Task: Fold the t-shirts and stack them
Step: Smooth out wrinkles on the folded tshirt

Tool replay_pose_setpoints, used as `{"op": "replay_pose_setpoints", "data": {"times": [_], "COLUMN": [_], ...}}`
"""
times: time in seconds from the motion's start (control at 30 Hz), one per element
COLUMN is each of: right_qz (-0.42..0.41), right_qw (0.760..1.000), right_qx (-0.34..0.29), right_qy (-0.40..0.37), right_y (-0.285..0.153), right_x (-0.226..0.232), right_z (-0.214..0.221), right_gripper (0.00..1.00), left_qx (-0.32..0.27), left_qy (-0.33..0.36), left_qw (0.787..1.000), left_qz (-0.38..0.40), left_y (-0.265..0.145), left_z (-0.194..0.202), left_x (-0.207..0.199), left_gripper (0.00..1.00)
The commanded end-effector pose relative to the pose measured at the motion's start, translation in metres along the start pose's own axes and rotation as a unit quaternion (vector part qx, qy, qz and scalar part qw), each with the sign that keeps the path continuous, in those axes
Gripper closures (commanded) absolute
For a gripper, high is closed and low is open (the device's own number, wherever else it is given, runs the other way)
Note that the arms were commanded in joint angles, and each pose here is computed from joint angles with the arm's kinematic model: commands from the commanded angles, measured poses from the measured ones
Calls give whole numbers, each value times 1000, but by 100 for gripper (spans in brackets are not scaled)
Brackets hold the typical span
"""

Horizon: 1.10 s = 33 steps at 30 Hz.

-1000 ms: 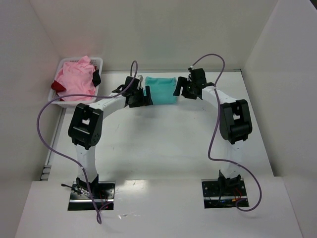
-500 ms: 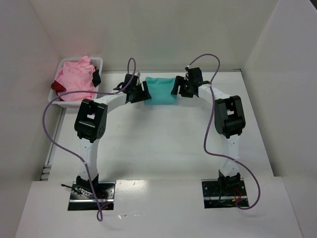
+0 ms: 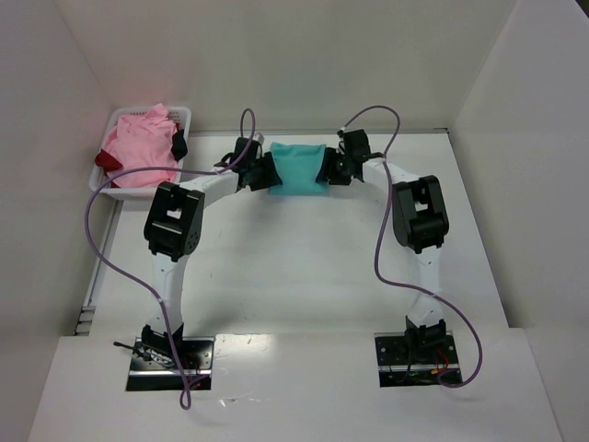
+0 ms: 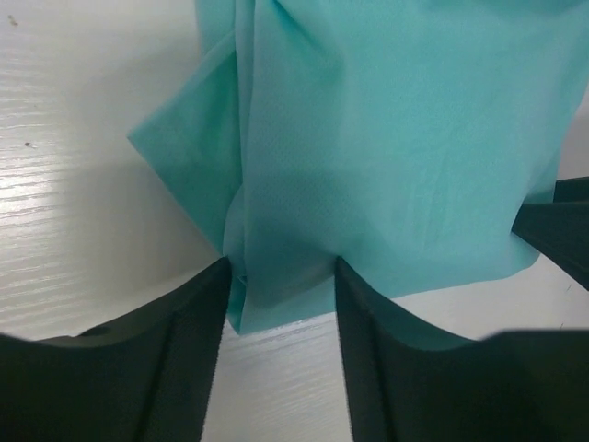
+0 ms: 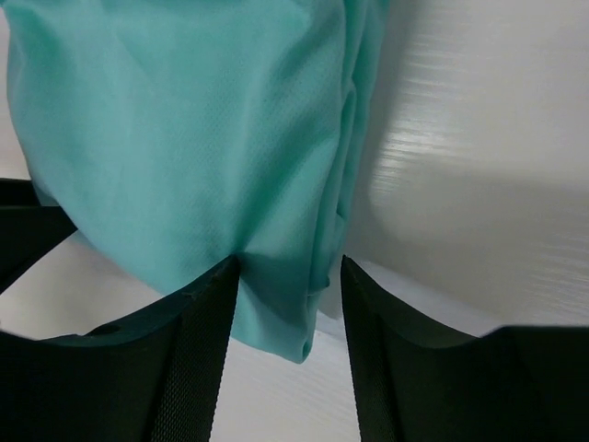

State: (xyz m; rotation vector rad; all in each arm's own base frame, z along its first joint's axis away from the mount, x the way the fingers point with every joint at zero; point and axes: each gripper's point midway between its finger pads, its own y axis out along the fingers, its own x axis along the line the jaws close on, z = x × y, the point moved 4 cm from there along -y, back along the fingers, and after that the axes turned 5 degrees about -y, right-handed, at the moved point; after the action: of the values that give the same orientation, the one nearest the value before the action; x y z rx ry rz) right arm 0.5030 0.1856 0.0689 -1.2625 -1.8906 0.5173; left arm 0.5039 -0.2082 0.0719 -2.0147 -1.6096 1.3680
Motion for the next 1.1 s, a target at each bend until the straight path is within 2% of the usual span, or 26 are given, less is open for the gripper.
{"op": "replay_pose_setpoints", "data": {"times": [0.0, 0.1, 0.13, 0.17, 0.27, 0.33, 0.37, 0.6, 0.83, 1.07], "right_qz": [-27, -28, -28, -35, -37, -35, -35, -26, -30, -42], "right_qw": [1000, 999, 999, 999, 999, 999, 999, 999, 999, 998], "right_qx": [5, 13, 13, 16, 22, 28, 28, 42, 14, 45], "right_qy": [-8, -9, -9, -8, -2, 0, 0, 4, 6, -4], "right_y": [7, 10, 10, 10, 11, 11, 9, -18, -71, -101], "right_x": [18, 20, 20, 26, 26, 24, 25, 23, 37, 68], "right_z": [2, 11, 11, 13, 17, 23, 23, 41, 38, 76], "right_gripper": [46, 57, 67, 71, 84, 87, 90, 92, 92, 91], "left_qx": [-16, -9, -9, -9, -3, 4, 1, 24, 37, 75], "left_qy": [1, 1, 1, 1, 6, 4, 10, 20, 27, 25], "left_qw": [999, 999, 999, 999, 999, 999, 999, 999, 998, 996], "left_qz": [29, 39, 39, 39, 46, 40, 42, 34, 36, 33], "left_y": [4, 4, 4, 4, -2, -4, -9, -35, -78, -124], "left_z": [-13, -11, -11, -11, -8, -1, -3, 20, 40, 72], "left_x": [-12, -14, -14, -14, -16, -11, -13, -18, -33, -40], "left_gripper": [45, 59, 63, 73, 81, 87, 88, 94, 95, 95]}}
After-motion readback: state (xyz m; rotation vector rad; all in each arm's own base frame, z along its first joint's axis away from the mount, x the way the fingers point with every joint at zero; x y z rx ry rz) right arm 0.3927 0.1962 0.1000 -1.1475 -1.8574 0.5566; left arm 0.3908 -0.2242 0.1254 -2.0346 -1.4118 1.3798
